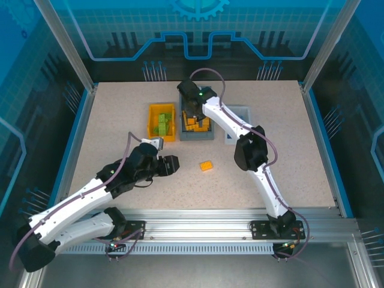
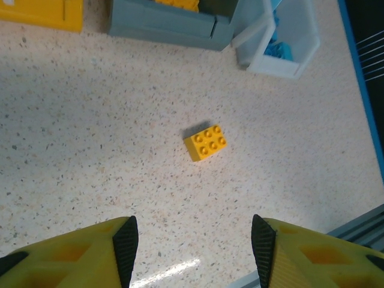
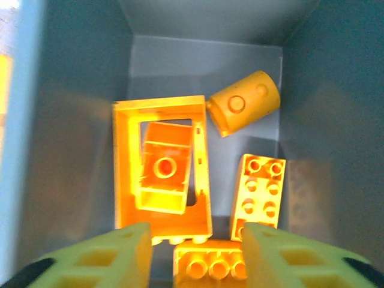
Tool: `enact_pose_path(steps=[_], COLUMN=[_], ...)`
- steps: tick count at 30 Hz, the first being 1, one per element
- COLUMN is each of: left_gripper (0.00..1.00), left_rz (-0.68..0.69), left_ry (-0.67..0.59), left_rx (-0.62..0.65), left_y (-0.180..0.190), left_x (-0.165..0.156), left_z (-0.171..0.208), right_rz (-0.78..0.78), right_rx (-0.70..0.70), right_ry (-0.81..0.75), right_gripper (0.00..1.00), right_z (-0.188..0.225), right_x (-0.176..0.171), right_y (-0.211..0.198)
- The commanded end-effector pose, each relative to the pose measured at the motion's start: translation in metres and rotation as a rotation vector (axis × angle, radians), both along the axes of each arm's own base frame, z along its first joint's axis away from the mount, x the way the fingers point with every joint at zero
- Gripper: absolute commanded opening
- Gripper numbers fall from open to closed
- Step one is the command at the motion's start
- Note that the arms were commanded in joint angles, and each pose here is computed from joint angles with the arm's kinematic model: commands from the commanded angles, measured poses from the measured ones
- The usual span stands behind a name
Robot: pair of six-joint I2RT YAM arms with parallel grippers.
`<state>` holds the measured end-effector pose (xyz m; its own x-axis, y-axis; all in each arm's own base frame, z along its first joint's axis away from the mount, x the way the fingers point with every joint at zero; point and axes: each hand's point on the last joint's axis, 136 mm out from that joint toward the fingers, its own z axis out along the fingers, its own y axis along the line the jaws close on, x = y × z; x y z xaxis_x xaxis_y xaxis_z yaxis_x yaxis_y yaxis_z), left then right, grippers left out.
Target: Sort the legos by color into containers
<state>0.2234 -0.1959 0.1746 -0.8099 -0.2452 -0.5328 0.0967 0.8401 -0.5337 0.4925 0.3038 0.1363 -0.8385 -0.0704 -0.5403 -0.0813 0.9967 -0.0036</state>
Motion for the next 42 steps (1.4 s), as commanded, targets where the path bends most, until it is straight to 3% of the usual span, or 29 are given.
enact_pose_path(steps=[1,5,8,11,17,22,26,33,42], left_gripper=[0.57,0.59,0.61,0.61,0.62,0.63,0.63,0.64,0.75], left_rz=[-0.076,-0.214,-0.381,-0.527,-0.673,-0.796,-0.817,-0.824,-0.835], left_ry=[0.018,0.008,-0.056,-0.090,-0.136,-0.147,-0.166,-0.163,-0.221], left_rx=[0.036,0.141,0.246,0.349,0.495,0.618,0.715,0.787,0.778], left_y=[-0.013,-0.039,-0.066,-0.086,-0.111,-0.123,-0.125,-0.127,-0.132], left_x=[0.001,0.004,0.005,0.011,0.033,0.046,0.062,0.076,0.080], left_z=[-0.022,-0.044,-0.054,-0.070,-0.103,-0.126,-0.133,-0.145,-0.130], right_rz=[0.032,0.023,0.017,-0.004,-0.001,-0.070,-0.098,-0.114,-0.105], right_rx=[0.105,0.137,0.163,0.230,0.410,0.420,0.452,0.448,0.431], right_ry=[-0.122,-0.211,-0.246,-0.245,-0.226,-0.178,-0.196,-0.156,-0.150], right_gripper=[0.34,0.34,0.35,0.36,0.45,0.49,0.51,0.49,0.49], right_z=[0.079,0.121,0.126,0.115,0.092,0.073,0.071,0.062,0.060], right_x=[-0.021,-0.056,-0.096,-0.144,-0.237,-0.285,-0.301,-0.300,-0.297], right_y=[0.016,0.003,-0.021,-0.054,-0.106,-0.157,-0.176,-0.172,-0.169])
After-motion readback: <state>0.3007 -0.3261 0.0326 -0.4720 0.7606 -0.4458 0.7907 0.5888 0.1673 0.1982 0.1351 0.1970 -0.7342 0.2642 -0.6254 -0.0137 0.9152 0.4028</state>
